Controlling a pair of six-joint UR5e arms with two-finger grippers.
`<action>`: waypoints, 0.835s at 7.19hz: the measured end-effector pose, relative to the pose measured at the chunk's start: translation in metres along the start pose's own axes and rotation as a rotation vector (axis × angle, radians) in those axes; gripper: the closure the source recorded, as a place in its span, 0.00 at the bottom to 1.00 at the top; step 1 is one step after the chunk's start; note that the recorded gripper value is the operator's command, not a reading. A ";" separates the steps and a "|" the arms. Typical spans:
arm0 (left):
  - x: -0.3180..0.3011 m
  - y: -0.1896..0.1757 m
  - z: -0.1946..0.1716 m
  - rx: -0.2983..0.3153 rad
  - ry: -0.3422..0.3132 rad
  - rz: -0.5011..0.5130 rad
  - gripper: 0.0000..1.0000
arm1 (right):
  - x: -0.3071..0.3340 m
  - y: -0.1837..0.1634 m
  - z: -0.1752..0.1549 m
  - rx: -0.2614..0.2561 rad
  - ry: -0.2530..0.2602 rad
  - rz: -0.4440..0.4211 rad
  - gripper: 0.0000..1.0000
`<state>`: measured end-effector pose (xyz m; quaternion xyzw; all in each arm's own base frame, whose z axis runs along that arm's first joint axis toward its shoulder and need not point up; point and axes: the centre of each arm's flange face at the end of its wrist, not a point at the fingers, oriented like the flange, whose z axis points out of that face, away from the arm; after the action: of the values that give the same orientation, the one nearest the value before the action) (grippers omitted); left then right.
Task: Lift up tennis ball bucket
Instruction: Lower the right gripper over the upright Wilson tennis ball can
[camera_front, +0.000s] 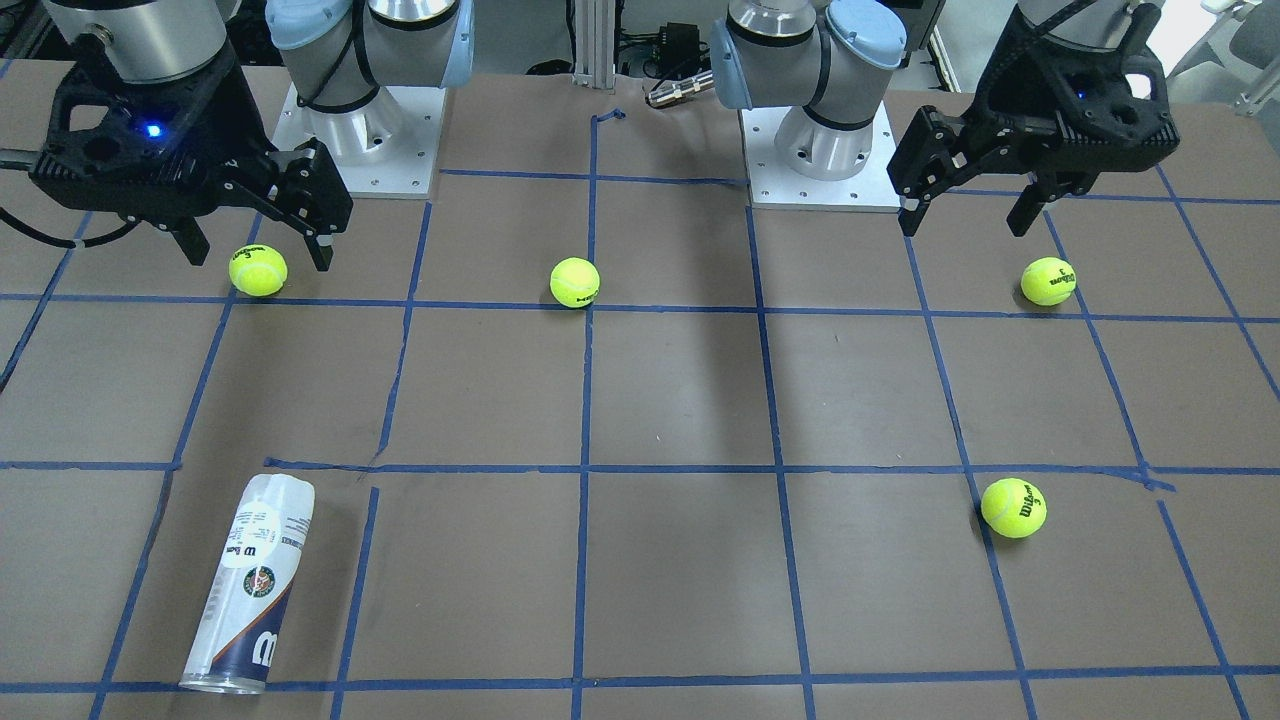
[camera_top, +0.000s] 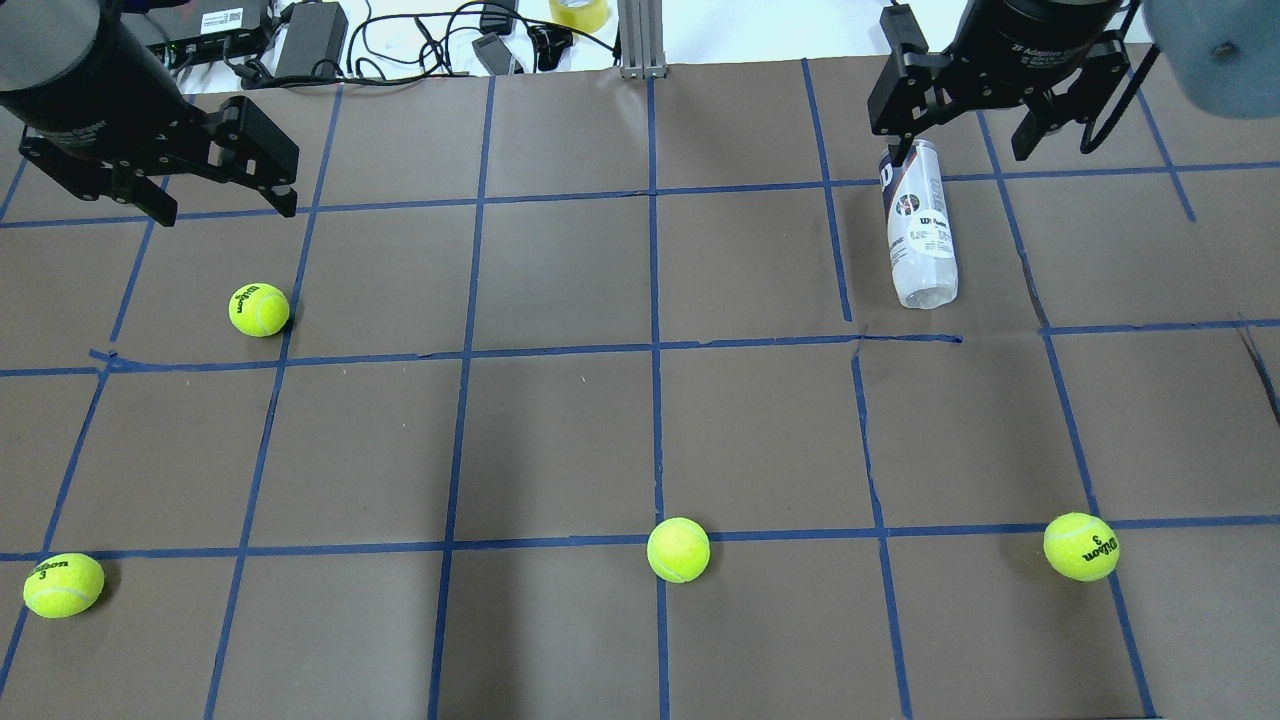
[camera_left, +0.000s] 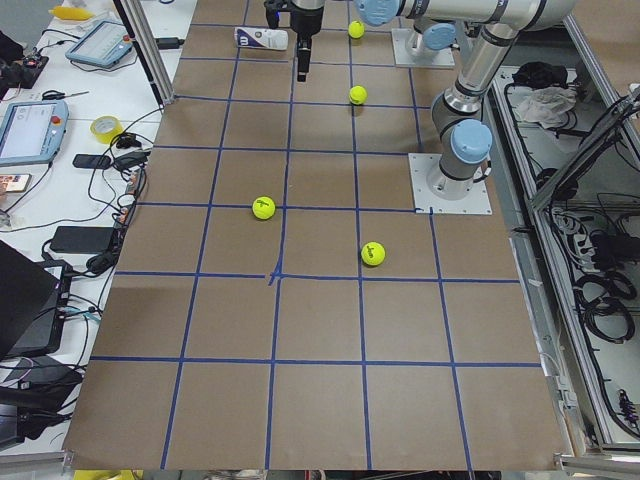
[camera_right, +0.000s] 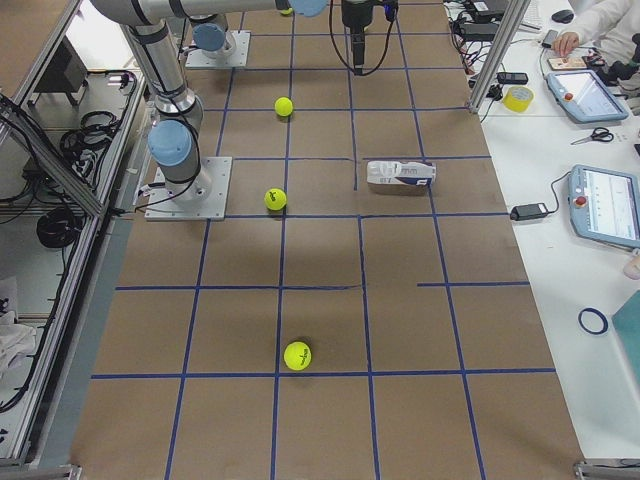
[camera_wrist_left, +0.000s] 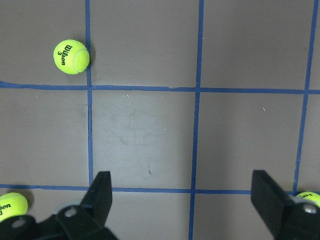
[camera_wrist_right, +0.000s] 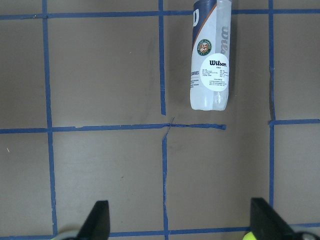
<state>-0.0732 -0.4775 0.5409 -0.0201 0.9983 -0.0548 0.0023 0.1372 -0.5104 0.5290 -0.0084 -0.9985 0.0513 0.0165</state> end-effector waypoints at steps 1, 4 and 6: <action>0.000 0.000 0.000 0.000 0.000 0.000 0.00 | 0.000 0.000 0.000 0.000 -0.001 -0.001 0.00; 0.001 0.000 0.000 0.000 0.000 0.003 0.00 | 0.000 0.000 0.001 -0.001 -0.003 -0.004 0.00; 0.001 0.000 0.000 0.000 0.000 0.003 0.00 | 0.010 -0.010 0.005 0.008 -0.004 0.022 0.00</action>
<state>-0.0745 -0.4773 0.5409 -0.0187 0.9983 -0.0548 0.0022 0.1271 -0.5205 0.5258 -0.0192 -0.9982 0.0555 0.0141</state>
